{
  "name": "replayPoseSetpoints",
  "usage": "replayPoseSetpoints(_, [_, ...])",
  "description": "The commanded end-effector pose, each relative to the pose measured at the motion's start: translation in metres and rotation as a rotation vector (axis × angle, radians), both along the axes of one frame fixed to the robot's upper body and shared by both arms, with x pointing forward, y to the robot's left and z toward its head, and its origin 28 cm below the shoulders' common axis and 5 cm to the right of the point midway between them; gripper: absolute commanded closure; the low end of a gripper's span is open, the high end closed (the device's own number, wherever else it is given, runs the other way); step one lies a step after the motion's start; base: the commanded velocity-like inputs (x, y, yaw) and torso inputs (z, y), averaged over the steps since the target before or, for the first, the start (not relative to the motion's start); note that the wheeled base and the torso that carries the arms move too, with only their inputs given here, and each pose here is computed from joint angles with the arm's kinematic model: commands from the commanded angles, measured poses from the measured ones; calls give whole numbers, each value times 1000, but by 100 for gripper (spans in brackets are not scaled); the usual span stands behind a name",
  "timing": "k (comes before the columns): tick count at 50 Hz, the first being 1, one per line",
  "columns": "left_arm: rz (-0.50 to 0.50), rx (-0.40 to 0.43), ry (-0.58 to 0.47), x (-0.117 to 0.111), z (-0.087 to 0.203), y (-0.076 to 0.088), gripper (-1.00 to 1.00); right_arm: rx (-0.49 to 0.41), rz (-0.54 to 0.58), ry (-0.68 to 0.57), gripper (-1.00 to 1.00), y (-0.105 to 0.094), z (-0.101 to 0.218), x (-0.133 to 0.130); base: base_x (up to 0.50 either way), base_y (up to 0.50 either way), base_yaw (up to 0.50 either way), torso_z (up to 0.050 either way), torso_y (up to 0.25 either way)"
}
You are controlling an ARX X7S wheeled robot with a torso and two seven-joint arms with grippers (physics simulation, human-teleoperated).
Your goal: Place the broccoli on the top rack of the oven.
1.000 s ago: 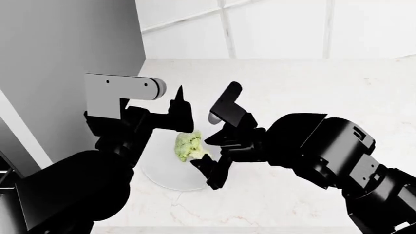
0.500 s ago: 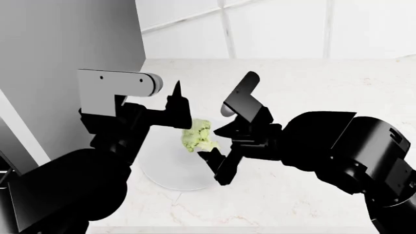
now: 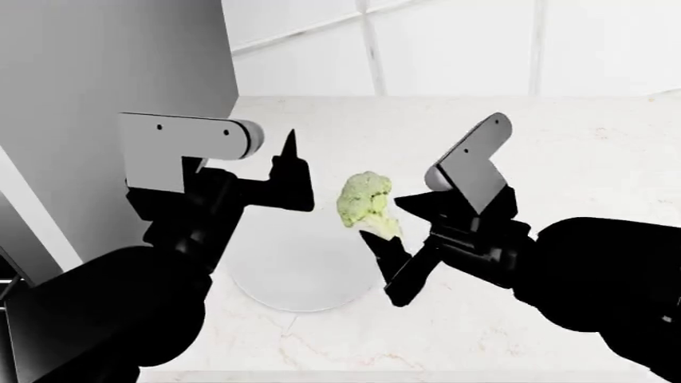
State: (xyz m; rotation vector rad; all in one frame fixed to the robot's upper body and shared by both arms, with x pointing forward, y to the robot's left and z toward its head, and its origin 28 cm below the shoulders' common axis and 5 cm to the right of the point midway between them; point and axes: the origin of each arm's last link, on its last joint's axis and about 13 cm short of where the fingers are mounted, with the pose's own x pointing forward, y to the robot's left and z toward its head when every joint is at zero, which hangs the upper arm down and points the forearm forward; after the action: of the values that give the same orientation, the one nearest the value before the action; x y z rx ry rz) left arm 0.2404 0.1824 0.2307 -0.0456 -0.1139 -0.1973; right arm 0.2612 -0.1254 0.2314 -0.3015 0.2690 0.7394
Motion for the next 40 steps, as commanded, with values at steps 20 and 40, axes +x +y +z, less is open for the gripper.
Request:
replayPoseSetpoints(20, [-22,3,-38,-16,6,-2,-100,185,-186,-255,100,-17,14,-48,0,0,0,0,0])
replayPoseSetpoints(40, [-30,5,-41,-18,8,-3,-100,192,-208,-265,100,-22,16,-50,-205,0,0,0,0])
